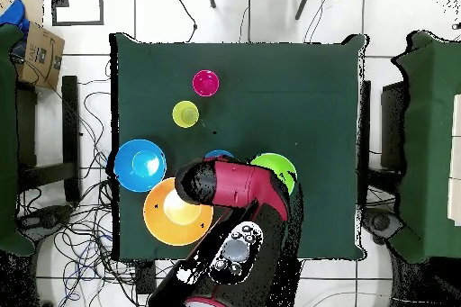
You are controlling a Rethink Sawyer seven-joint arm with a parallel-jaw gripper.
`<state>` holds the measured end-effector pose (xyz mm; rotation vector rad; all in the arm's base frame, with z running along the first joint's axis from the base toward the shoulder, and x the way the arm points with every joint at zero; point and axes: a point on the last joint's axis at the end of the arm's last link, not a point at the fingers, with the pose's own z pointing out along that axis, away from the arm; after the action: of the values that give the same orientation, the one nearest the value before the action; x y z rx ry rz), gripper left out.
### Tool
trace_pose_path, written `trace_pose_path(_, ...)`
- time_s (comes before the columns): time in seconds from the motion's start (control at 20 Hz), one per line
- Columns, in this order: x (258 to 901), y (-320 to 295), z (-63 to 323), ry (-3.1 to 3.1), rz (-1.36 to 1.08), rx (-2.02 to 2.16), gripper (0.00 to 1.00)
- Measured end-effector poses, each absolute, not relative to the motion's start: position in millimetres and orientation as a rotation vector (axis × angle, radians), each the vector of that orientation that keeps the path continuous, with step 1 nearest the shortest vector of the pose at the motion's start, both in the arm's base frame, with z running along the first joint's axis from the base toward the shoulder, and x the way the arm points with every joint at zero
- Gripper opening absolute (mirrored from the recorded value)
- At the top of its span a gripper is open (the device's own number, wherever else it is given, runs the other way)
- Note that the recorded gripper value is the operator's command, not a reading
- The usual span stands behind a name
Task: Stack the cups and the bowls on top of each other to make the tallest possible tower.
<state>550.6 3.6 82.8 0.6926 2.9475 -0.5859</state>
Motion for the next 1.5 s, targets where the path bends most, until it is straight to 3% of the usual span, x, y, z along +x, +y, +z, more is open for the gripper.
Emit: trace_pose_path(1.5,556.6,14.9,88.7,2.93,-0.541,0.746,1.0)
